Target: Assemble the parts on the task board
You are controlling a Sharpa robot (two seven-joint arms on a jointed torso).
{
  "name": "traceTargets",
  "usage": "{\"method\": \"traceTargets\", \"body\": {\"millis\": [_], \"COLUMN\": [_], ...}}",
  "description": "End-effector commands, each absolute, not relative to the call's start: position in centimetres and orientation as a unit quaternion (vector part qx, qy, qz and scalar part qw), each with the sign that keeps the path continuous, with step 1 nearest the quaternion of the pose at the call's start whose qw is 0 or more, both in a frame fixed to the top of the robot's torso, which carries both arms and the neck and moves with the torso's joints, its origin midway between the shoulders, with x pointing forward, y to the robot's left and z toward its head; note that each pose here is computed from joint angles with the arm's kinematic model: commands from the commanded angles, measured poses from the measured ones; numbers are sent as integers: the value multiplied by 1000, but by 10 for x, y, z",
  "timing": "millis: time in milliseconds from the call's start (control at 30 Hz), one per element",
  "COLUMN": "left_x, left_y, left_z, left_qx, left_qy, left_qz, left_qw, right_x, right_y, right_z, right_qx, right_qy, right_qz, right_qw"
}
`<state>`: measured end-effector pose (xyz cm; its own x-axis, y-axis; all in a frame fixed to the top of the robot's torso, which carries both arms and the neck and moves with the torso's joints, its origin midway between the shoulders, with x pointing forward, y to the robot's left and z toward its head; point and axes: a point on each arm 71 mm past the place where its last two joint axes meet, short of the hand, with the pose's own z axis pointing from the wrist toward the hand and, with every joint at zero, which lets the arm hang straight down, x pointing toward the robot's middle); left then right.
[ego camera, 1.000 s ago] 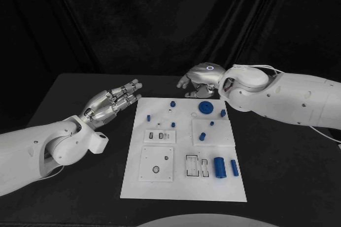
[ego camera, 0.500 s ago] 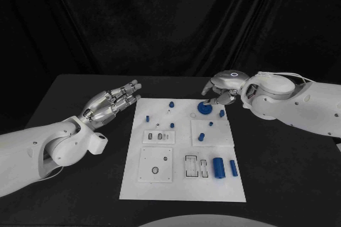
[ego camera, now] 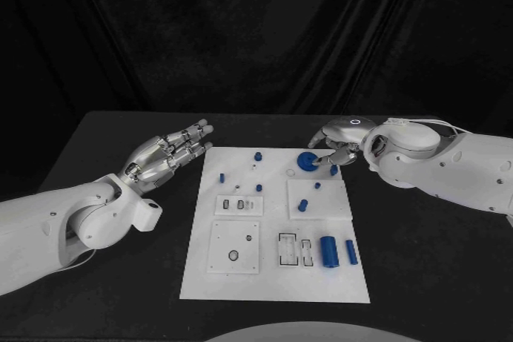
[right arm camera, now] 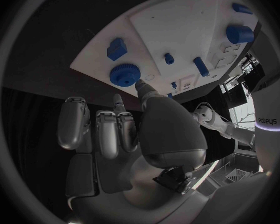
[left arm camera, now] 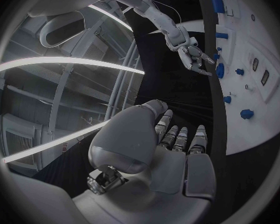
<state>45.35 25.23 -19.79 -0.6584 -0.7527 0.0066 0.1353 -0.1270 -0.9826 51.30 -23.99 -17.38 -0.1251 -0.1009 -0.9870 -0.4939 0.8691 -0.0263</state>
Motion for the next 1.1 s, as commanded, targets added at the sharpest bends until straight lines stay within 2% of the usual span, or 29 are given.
{"method": "traceTargets", "body": {"millis": [33,1100], "left_x": [451,453], "left_y": [253,251], "left_z": [-187,-189], "left_qx": [-241,-242], "left_qy": [527,533], "left_qz": [-746,-746], "left_qw": [327,318], "right_x": [514,521], "right_y": [-242,-235], "right_z": [-177,-197], "right_qx": [-203,-214], "right_qy": [736,742], "right_qz": [139,147], "right_qw": [630,618]}}
